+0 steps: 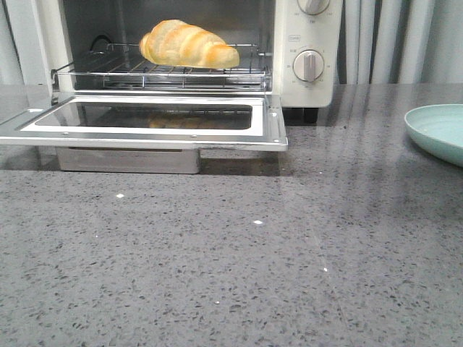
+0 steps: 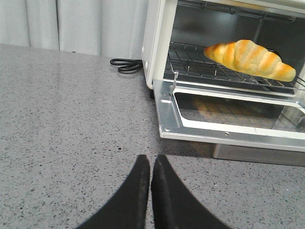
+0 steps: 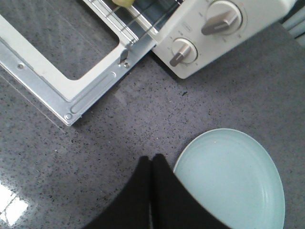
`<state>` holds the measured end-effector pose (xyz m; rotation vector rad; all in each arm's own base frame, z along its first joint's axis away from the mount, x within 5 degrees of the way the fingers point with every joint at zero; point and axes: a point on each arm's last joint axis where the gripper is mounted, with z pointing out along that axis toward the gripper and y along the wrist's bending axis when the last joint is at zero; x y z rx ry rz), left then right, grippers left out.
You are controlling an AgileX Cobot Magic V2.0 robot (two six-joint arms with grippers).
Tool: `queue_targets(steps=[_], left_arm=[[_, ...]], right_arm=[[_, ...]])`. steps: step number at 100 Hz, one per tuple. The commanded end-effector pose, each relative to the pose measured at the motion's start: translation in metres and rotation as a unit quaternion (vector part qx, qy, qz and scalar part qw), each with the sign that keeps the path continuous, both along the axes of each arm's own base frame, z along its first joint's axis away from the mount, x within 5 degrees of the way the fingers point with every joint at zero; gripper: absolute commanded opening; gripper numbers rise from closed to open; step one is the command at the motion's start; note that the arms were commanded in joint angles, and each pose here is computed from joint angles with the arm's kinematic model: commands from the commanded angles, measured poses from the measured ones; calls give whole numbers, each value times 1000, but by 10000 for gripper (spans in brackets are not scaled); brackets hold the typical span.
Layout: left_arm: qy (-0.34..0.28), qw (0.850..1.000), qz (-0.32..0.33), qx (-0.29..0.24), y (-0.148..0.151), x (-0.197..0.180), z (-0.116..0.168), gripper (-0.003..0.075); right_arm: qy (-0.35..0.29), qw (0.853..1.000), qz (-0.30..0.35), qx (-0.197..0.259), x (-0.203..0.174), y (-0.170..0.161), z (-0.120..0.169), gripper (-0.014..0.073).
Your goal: Put bread in oven
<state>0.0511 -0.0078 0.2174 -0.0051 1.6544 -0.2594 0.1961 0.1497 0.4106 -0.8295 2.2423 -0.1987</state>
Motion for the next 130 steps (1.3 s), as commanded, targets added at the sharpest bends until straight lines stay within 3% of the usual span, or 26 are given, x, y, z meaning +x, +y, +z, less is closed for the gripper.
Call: queue_targets(steps=[1,32,60,81,107,130], left_arm=[[-65,998,-3,-18,0,-4,18,-22],[-65,998,-3,-18,0,-4,18,-21],[-65,998,-3,-18,0,-4,18,-21],[-65,998,-3,-18,0,-4,18,-21],[-65,998,-3,-18,0,-4,18,-21],[-65,998,-3,-18,0,-4,18,-22]], right_arm=[[-57,998,-6,31,-3,-18,4,-74],[-62,990,-60,109,-17,-68,-59,-74],[-120,971,-76,190,-42,-99,-110,-74],[-176,946,-118,245,-70,-122,-133,-74],[-266,902,-170,295,-100,-142,-154,-74],[-318,875,-212,298,-118,-152,-172,-74]])
